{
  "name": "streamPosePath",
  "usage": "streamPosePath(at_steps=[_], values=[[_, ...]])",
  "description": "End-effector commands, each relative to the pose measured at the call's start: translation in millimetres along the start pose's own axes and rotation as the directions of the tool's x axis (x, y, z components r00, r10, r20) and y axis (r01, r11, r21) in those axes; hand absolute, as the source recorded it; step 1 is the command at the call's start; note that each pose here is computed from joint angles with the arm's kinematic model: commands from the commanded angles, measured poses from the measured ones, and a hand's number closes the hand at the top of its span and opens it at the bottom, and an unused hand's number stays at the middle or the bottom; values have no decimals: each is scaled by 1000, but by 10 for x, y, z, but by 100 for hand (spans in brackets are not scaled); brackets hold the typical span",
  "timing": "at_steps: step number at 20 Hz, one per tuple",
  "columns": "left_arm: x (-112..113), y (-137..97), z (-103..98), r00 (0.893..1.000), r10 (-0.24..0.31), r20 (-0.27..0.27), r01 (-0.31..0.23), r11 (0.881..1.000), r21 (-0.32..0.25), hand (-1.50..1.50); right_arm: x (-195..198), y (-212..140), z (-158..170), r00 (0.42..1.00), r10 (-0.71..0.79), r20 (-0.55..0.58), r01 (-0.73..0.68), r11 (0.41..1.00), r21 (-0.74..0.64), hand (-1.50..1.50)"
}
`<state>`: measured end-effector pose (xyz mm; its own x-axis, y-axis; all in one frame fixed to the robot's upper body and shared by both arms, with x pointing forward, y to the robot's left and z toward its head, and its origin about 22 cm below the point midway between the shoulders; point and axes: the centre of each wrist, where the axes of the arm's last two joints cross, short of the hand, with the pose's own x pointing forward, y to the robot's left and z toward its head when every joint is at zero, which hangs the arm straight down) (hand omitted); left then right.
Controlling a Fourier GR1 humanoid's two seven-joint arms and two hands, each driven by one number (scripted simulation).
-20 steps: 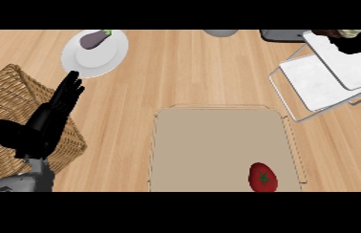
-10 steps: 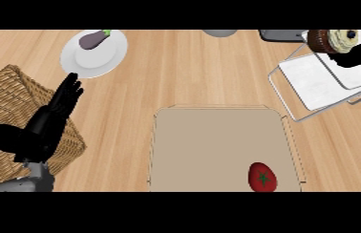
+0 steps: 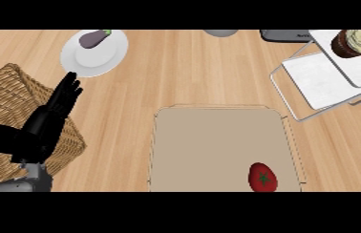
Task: Pick the cupcake from the tray and place it in the tiered shelf
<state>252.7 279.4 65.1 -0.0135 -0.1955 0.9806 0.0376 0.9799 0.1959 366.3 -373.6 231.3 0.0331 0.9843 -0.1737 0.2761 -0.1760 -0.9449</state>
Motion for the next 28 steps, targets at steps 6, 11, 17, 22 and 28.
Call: streamPosePath(at_steps=[6, 11, 17, 22, 28], values=[[79, -67, 72, 1000, 18, -19, -18, 1000, -1, 0, -73, -282, -156, 985, 0, -174, 4, 1000, 20, -150], [-63, 13, 25, 1000, 9, -15, -9, 1000, 13, 0, -135, -693, -224, 953, -271, -138, 250, 956, -151, -150], [-24, -75, -61, 1000, 0, -12, 0, 1000, 12, 0, -136, -1246, -271, 846, -500, -188, 433, 848, -307, -150], [-106, 40, 119, 1000, -6, -17, 7, 1000, 14, 0, -652, -1560, -53, 603, -761, -240, 630, 638, -442, -150], [-186, 20, 151, 1000, -1, -16, 1, 1000, 26, 0, -1527, -1829, 445, 378, -875, -304, 721, 484, -496, -150]])
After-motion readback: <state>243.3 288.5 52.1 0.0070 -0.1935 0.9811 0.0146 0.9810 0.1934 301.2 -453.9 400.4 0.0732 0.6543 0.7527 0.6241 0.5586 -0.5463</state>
